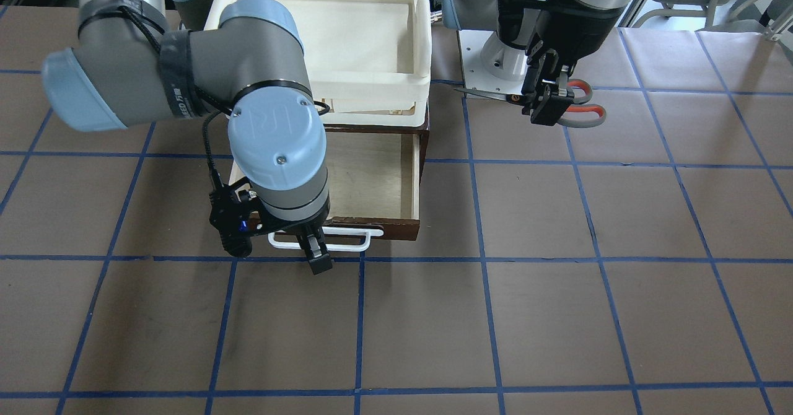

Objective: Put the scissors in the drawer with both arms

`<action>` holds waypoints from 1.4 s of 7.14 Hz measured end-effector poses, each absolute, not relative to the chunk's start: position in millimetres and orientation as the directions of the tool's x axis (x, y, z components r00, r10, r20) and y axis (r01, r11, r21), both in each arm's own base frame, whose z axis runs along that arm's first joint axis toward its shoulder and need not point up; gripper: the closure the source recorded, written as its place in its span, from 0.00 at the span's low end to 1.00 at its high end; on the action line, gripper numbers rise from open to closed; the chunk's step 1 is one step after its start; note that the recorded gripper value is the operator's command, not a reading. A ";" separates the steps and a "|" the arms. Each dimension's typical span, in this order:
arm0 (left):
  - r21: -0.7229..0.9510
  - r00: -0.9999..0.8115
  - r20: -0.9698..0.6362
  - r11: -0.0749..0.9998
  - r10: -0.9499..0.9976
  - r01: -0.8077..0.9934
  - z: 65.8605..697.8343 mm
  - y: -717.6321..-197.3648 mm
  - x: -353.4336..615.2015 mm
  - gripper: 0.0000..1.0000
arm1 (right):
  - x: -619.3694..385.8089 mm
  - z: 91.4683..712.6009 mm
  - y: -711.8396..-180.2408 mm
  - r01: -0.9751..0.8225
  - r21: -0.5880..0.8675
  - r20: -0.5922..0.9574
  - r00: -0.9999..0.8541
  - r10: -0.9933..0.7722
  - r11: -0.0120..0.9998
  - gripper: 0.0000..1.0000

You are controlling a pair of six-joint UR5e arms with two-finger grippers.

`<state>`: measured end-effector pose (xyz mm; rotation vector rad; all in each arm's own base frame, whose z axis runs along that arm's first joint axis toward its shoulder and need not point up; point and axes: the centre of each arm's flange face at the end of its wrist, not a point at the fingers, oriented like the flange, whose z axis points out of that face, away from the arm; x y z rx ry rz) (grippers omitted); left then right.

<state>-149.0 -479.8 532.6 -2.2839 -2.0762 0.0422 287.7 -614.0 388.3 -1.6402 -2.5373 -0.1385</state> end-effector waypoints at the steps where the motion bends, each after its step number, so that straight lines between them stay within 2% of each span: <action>1: -0.080 0.080 0.025 -0.077 0.997 0.994 528.9 -480.6 -156.1 0.79 | 265.5 408.2 -614.7 0.878 0.017 0.122 -0.476 0.871 0.478 0.00; 3: -0.103 0.038 0.045 -0.033 0.998 0.994 512.2 -484.5 -193.2 0.79 | 212.1 436.6 -616.4 0.764 0.028 0.081 -0.645 0.760 0.645 0.00; 6: -0.124 0.061 0.077 -0.051 0.995 0.991 450.6 -506.5 -277.1 0.81 | 141.3 449.9 -620.7 0.495 -0.013 0.021 -0.868 0.495 0.869 0.00; 8: -0.120 0.036 0.098 -0.024 0.995 0.992 409.5 -506.8 -336.8 0.83 | 108.1 451.1 -623.8 0.311 -0.071 0.052 -0.948 0.315 0.948 0.00; 10: -0.109 0.014 0.122 -0.001 0.992 0.994 377.5 -503.5 -377.0 0.83 | 87.7 449.7 -629.0 0.226 -0.100 0.086 -0.968 0.235 0.969 0.00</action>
